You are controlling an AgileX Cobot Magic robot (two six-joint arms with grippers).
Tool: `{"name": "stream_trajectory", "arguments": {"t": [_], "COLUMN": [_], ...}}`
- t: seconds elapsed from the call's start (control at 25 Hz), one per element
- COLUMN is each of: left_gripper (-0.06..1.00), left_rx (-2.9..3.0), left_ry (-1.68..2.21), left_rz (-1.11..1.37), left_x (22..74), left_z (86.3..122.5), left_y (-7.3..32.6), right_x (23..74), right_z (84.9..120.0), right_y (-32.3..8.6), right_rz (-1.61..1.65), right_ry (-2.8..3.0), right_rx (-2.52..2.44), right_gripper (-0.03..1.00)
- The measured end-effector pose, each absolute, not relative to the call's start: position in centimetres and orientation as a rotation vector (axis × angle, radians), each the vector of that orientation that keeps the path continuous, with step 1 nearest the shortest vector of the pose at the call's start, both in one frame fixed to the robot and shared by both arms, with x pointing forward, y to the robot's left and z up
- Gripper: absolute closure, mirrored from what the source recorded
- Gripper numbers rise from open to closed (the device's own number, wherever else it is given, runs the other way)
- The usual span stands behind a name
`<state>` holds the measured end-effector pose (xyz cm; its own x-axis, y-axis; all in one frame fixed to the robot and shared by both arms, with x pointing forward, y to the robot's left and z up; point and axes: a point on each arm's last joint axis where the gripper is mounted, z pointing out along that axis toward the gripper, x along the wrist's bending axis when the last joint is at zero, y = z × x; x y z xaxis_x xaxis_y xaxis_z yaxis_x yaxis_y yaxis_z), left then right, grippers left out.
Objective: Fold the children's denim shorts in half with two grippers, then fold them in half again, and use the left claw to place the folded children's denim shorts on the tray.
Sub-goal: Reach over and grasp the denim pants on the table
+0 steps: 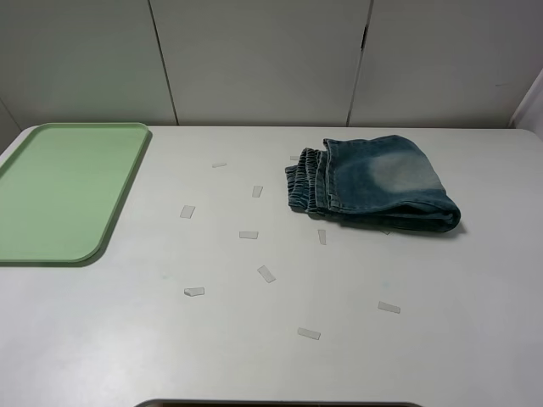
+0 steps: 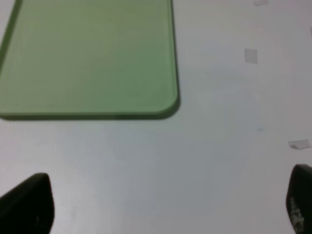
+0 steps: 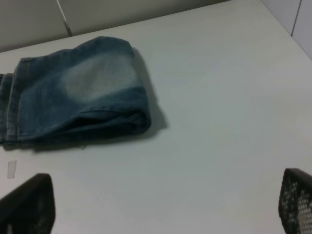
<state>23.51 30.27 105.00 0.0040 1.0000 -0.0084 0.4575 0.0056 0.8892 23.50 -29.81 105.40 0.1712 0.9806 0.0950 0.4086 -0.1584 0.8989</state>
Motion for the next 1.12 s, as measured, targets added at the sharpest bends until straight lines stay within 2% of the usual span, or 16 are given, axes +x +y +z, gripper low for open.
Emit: {"name": "stream_trajectory", "arguments": {"t": [0.96, 1.12], "left_gripper": [-0.02, -0.04], "left_rx": [1.575, 1.647], "left_ry": [1.541, 1.598], "left_rz": [0.933, 0.855], "left_x": [23.7, 25.2], "left_z": [105.1, 106.7], "left_y": [30.2, 30.0], "right_x": [23.5, 23.5], "right_z": [105.4, 105.4], "right_y": [-29.8, -29.8], "right_rz": [0.959, 0.952], "right_ry": [1.34, 1.339], "right_rx": [1.69, 1.688], "right_gripper": [0.27, 0.27]}}
